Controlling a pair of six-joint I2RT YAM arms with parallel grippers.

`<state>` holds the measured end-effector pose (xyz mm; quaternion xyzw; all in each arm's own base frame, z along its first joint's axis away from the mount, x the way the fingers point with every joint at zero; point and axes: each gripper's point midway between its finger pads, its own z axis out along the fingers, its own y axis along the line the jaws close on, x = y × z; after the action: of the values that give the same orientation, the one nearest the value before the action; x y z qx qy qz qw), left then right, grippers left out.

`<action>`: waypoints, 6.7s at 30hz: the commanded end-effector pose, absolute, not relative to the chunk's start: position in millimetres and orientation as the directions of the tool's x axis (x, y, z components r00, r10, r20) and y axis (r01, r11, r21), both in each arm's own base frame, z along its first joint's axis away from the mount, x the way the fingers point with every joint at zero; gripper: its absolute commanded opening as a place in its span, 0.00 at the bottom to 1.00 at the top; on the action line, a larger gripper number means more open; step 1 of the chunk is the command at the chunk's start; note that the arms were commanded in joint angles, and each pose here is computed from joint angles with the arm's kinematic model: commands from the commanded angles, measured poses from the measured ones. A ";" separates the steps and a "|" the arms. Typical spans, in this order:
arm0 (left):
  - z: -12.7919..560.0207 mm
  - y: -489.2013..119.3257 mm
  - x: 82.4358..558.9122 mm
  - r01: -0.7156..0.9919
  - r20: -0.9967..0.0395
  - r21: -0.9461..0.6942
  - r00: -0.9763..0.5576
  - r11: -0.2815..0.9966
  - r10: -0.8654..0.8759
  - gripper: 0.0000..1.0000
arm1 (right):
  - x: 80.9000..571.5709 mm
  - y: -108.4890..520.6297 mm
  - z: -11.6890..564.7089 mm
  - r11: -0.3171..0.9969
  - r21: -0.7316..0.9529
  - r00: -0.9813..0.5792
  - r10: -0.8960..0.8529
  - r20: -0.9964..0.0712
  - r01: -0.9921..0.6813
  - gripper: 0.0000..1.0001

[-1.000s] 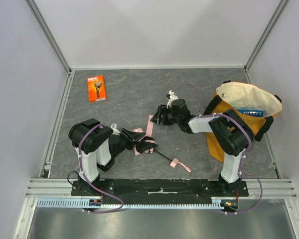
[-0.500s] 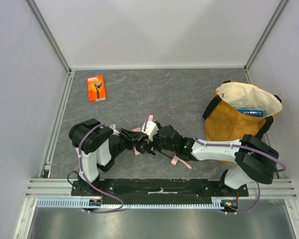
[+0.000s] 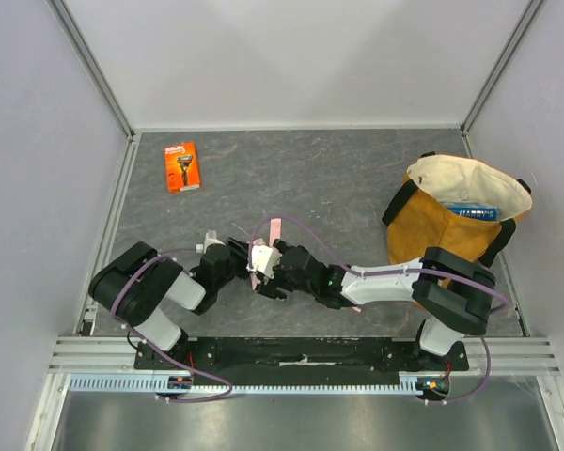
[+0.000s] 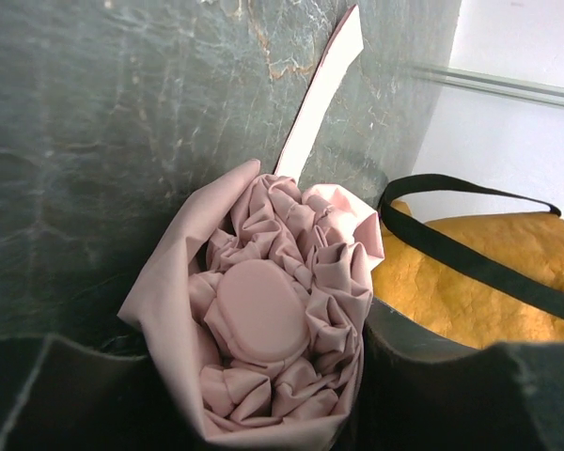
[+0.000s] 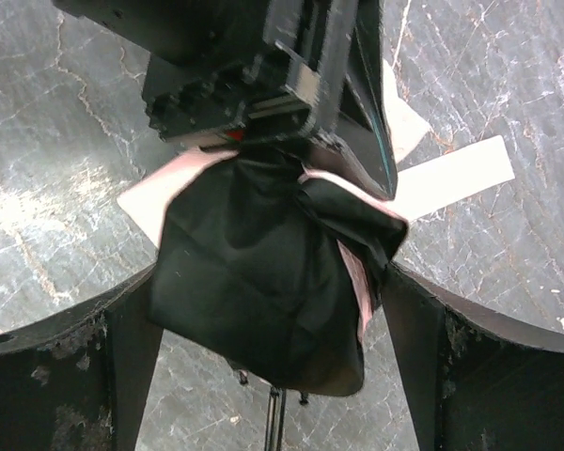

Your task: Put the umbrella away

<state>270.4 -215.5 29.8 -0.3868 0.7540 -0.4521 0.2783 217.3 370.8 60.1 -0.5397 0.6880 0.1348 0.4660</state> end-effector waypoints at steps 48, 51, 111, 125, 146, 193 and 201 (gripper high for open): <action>-18.5 -209.4 239.9 -0.447 -0.059 -0.829 -0.528 0.337 -0.847 0.02 | 252.0 388.2 69.3 0.858 0.391 -0.834 -0.074 -0.547 -0.332 0.00; -23.1 -211.9 237.2 -0.457 -0.052 -0.822 -0.534 0.340 -0.844 0.02 | 257.7 345.5 82.9 0.860 0.422 -0.825 0.003 -0.564 -0.286 0.00; -7.4 -231.5 239.5 -0.512 -0.042 -0.730 -0.627 0.453 -0.778 0.02 | 234.1 320.1 -44.0 0.433 -0.432 -0.163 -0.830 -0.533 -0.791 0.00; 57.4 -205.8 265.1 -0.131 -0.087 -0.970 -0.600 0.205 -0.795 0.88 | 244.3 310.7 -32.7 0.539 -0.244 -0.274 -0.706 -0.653 -0.806 0.00; 62.3 -229.9 269.0 0.006 -0.197 -0.967 -0.646 0.253 -0.738 0.92 | 241.6 327.7 -18.3 0.509 0.186 -0.472 -0.518 -0.713 -0.840 0.00; 42.5 -215.0 289.7 -0.014 -0.355 -0.912 -0.476 0.410 -0.805 0.88 | 243.3 372.0 80.5 0.143 0.676 -0.688 -0.250 -0.682 -0.723 0.00; 60.0 -232.8 295.8 0.107 -0.405 -0.907 -0.487 0.407 -0.774 0.69 | 241.5 373.0 75.6 0.140 0.684 -0.692 -0.271 -0.669 -0.716 0.00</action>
<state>298.6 -229.2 46.9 -0.2884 0.7195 -0.4821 0.4085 248.9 355.3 46.6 -0.2969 0.7777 0.5177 0.1976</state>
